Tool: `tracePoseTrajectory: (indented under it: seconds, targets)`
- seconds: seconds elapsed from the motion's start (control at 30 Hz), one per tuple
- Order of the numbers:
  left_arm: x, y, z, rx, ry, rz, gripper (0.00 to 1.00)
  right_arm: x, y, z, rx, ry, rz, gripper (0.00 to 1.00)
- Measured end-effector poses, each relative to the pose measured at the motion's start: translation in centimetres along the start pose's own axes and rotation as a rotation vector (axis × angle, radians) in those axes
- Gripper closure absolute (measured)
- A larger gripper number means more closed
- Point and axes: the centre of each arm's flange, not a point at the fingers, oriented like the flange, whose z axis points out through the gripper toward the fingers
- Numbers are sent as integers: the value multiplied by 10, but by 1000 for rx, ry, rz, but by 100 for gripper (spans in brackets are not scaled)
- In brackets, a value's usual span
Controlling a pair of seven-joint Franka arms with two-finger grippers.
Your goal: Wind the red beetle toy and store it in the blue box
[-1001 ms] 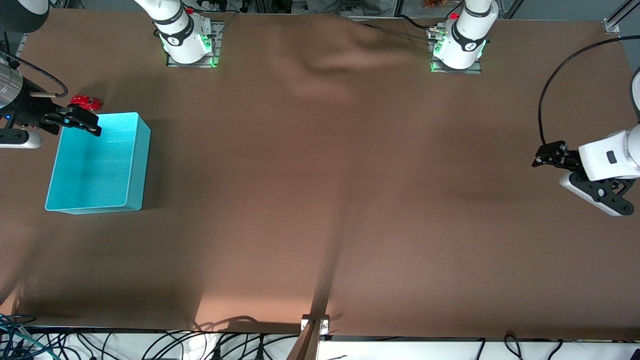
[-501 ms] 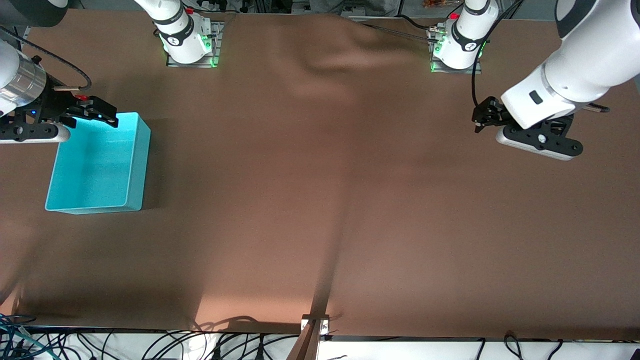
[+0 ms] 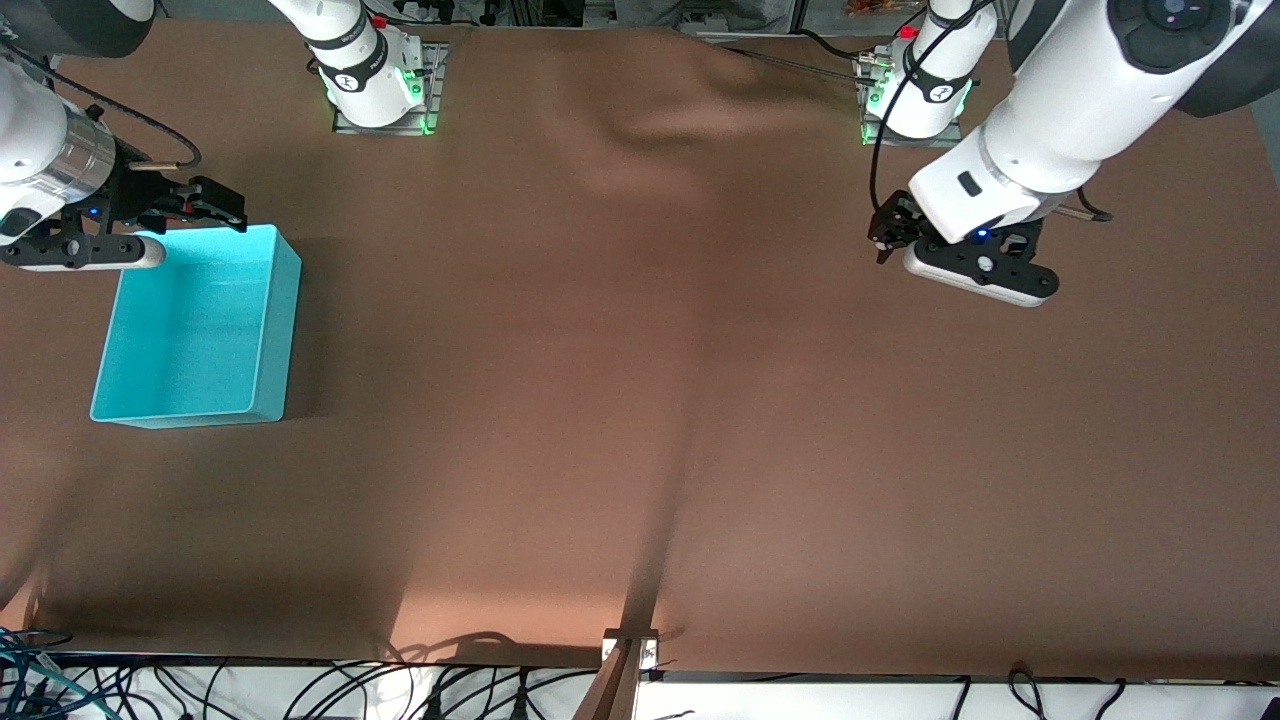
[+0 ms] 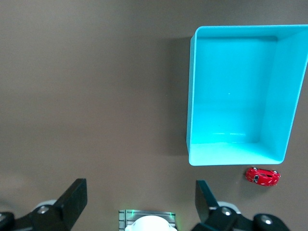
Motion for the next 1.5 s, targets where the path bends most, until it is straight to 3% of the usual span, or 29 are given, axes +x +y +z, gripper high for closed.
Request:
tracePoseTrajectory:
  seconds: [0.17, 0.47, 0.7, 0.83, 1.5]
  targets:
    - [-14, 18, -2, 3, 4, 15, 0, -16, 18, 17, 10, -18, -18, 0]
    - [-23, 41, 5, 5, -4, 46, 0, -55, 43, 59, 29, -7, -72, 0]
    - [-24, 46, 7, 6, -6, 55, 0, -89, 69, 88, 69, -35, -107, 0]
    - [-25, 49, 8, 5, -4, 61, 0, -102, 81, 102, 56, -52, -131, 0]
    - [-25, 49, 6, 4, 2, 56, 0, -126, 117, 132, 58, -87, -185, 0]
